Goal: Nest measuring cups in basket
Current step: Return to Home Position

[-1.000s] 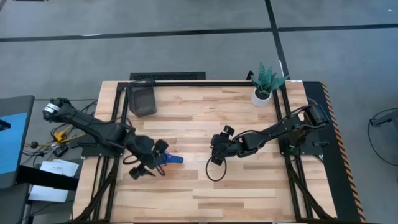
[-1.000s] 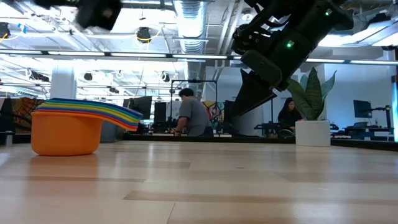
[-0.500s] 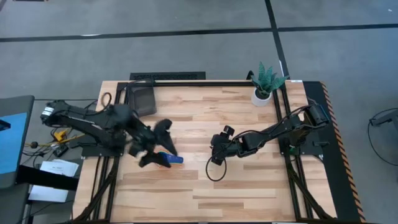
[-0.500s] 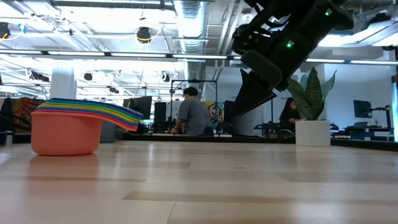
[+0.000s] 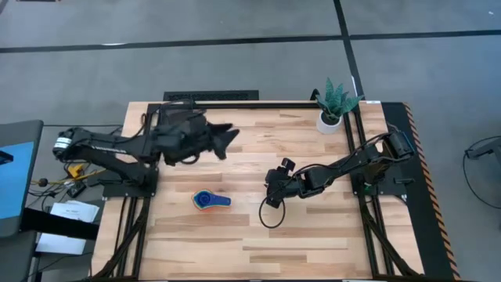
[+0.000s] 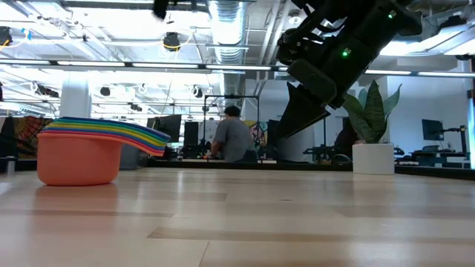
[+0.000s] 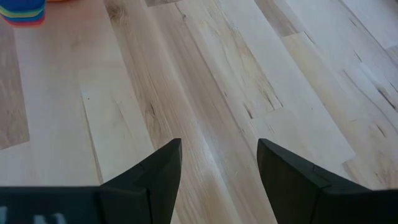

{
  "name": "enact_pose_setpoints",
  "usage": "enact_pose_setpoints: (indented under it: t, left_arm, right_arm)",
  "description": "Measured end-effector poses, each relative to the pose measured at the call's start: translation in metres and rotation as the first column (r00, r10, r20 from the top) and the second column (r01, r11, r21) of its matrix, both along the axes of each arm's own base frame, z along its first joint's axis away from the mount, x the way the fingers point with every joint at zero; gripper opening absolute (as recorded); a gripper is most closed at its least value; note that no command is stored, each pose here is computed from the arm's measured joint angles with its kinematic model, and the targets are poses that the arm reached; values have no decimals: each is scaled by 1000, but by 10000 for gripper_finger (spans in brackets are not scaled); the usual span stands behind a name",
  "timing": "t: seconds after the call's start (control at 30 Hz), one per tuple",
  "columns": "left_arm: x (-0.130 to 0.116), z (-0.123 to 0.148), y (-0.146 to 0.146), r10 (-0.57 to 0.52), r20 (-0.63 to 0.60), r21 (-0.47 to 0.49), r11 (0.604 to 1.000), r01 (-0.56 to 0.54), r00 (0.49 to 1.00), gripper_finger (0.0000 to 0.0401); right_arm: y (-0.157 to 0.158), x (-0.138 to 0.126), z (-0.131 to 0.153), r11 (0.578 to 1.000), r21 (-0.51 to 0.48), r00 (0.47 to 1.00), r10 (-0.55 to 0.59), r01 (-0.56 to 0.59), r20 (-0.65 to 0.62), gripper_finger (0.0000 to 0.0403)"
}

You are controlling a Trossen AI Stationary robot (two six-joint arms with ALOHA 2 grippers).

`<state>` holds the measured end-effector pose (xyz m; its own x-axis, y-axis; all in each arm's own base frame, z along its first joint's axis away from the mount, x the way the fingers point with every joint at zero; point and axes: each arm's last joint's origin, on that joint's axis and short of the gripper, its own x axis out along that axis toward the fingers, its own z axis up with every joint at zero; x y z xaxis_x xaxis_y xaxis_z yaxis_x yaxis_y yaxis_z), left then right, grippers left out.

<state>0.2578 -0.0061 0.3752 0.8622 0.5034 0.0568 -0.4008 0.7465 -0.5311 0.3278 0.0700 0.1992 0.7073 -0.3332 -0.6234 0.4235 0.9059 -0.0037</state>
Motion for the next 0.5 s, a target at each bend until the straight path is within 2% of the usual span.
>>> enact_pose_setpoints:
  t: [0.07, 0.1, 0.13, 0.17, 0.2, 0.23, 0.27, 0.3, 0.33, 0.37, 0.43, 0.5]
  left_arm:
    - [-2, -19, 11, 51, -139, -98, 993, -65, 989, 208]
    - [-3, -29, 16, 22, -220, -171, 983, -61, 975, 208]
    - [-7, -40, 21, -45, -299, -285, 957, -45, 953, 208]
    - [-11, -50, 26, -119, -356, -426, 903, -48, 927, 208]
    - [-15, -59, 30, -192, -380, -578, 813, -70, 905, 208]
    - [-15, -66, 34, -254, -370, -720, 686, -103, 894, 208]
    - [-14, -73, 36, -309, -356, -821, 555, -137, 882, 208]
    - [-13, -80, 38, -368, -354, -870, 467, -158, 860, 208]
    - [-10, -84, 40, -441, -347, -883, 450, -130, 828, 208]
    - [-4, -86, 42, -527, -325, -871, 489, -32, 785, 208]
    - [8, -90, 44, -681, -329, -791, 577, 202, 654, 208]
    - [18, -102, 44, -764, -395, -698, 611, 373, 511, 208]
  right_arm:
    - [0, 0, 0, 1000, 0, 1000, 0, 0, 0, 233]
    - [0, 0, 0, 1000, 0, 1000, 0, 0, 0, 233]
    - [0, 0, 0, 1000, 0, 1000, 0, 0, 0, 233]
    - [0, 0, 0, 1000, 0, 1000, 0, 0, 0, 233]
    - [0, 0, 0, 1000, 0, 1000, 0, 0, 0, 233]
    - [0, 0, 0, 1000, 0, 1000, 0, 0, 0, 233]
    - [0, 0, 0, 1000, 0, 1000, 0, 0, 0, 233]
    - [0, 0, 0, 1000, 0, 1000, 0, 0, 0, 233]
    - [0, 0, 0, 1000, 0, 1000, 0, 0, 0, 233]
    - [0, 0, 0, 1000, 0, 1000, 0, 0, 0, 233]
    - [0, 0, 0, 1000, 0, 1000, 0, 0, 0, 233]
    - [0, 0, 0, 1000, 0, 1000, 0, 0, 0, 233]
